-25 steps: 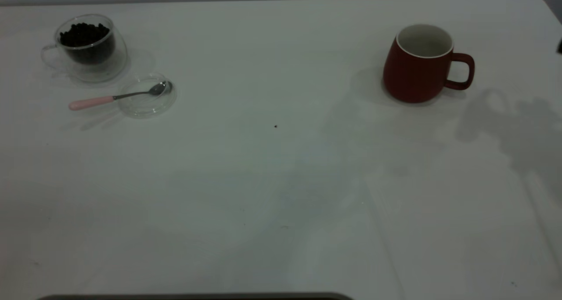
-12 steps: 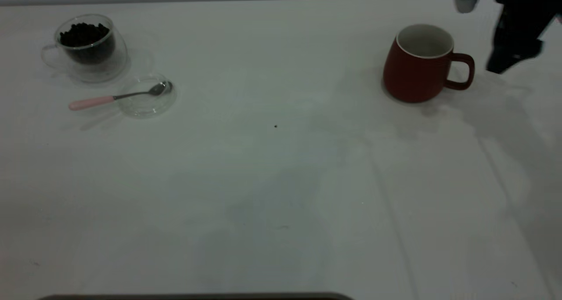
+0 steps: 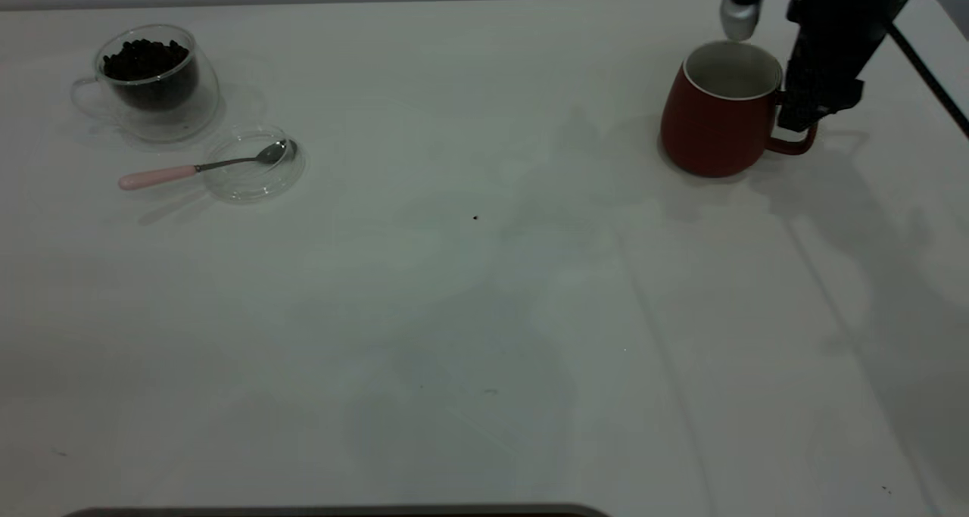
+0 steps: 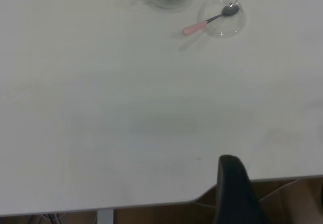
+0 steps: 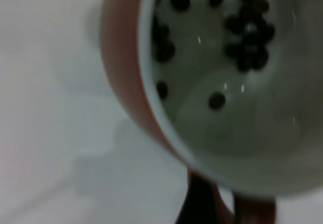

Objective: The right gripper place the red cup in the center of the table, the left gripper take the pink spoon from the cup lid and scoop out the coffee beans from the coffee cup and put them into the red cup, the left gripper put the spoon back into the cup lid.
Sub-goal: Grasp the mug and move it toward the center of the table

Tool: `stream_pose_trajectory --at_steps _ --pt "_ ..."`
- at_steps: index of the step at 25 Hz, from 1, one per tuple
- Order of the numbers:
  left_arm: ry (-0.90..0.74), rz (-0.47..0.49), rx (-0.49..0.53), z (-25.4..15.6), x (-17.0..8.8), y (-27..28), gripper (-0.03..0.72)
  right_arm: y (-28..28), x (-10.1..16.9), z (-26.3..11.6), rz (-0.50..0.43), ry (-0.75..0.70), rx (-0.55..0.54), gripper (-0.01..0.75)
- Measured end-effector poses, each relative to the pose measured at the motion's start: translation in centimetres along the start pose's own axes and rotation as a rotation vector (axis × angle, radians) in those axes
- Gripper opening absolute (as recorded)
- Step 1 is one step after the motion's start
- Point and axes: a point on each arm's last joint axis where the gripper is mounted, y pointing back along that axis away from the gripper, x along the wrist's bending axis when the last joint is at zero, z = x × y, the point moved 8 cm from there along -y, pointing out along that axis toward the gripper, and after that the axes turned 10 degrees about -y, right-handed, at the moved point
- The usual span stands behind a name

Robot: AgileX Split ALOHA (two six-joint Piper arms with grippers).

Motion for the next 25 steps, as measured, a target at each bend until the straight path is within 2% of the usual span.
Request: stream_pose_trajectory --at_steps 5,9,18,25 --pt "0.000 0.000 0.001 0.0 0.0 0.0 0.463 -0.9 1.9 1.6 0.015 0.050 -0.012 0.663" --pt "0.000 0.000 0.001 0.0 0.0 0.0 0.463 -0.9 3.9 4.4 0.022 0.072 -0.057 0.654" --pt "0.000 0.000 0.001 0.0 0.0 0.0 0.463 -0.3 10.7 11.6 0.074 0.071 -0.186 0.641" --pt "0.000 0.000 0.001 0.0 0.0 0.0 0.463 1.0 15.8 16.5 0.101 0.016 -0.302 0.623"
